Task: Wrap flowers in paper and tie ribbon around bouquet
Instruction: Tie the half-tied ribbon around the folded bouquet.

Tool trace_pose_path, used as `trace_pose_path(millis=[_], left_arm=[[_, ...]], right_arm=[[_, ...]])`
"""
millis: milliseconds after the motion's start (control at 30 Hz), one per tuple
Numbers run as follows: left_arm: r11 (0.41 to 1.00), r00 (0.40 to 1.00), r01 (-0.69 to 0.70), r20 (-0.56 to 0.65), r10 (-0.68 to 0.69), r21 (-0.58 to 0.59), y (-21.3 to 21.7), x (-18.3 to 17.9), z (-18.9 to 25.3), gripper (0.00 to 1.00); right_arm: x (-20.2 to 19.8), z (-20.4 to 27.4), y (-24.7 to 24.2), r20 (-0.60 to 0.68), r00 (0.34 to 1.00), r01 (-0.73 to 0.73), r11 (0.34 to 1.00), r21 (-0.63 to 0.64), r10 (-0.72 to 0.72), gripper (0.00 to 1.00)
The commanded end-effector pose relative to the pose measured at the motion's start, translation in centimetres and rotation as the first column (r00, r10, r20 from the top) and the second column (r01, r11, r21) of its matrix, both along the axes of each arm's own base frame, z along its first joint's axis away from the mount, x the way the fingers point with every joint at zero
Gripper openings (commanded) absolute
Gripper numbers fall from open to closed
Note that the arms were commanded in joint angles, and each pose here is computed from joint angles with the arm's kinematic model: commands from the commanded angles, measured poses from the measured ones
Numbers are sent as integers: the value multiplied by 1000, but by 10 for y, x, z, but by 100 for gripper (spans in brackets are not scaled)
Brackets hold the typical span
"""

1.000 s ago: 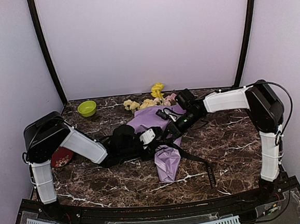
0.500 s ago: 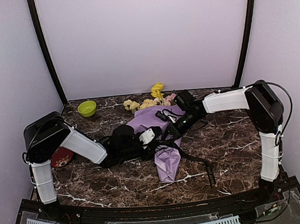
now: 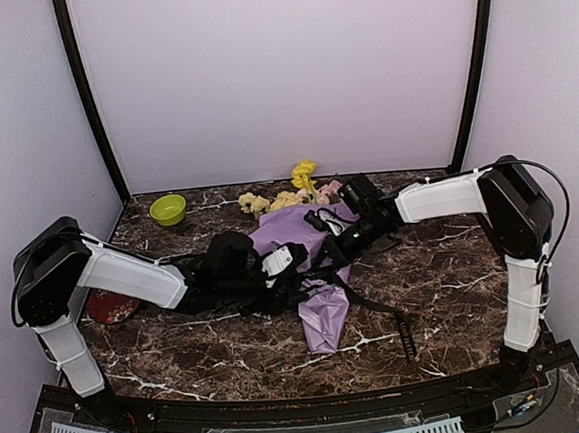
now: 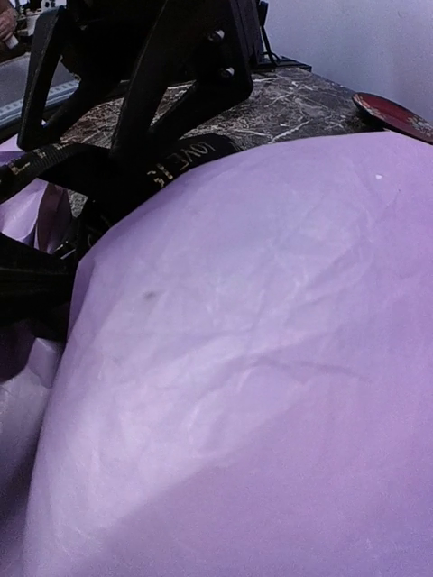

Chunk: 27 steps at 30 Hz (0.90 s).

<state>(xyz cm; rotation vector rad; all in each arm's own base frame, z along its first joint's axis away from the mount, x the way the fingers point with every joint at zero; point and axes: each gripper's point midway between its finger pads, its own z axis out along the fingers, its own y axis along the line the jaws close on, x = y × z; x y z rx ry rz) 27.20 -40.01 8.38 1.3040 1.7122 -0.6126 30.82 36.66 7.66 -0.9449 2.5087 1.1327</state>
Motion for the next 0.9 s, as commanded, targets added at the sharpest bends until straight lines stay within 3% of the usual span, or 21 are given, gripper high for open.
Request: trace_pose_path(millis=[0, 300, 633, 733, 867], left_arm=[[994, 997, -44, -58, 50, 100, 31, -15, -5, 68], [929, 961, -232, -82, 265, 288, 96, 2, -22, 77], [880, 919, -311, -121, 374, 359, 122, 11, -54, 76], [882, 919, -301, -138, 370, 363, 116, 14, -59, 70], [892, 919, -297, -153, 364, 340, 112, 13, -56, 48]], right_arm=[[8, 26, 4, 58, 997, 44, 998, 54, -47, 0], [10, 30, 1, 70, 996, 60, 997, 40, -63, 0], [14, 39, -2, 91, 991, 92, 995, 36, -95, 0], [15, 39, -2, 88, 991, 101, 994, 37, -104, 0], [15, 39, -4, 93, 988, 118, 993, 30, -120, 0]])
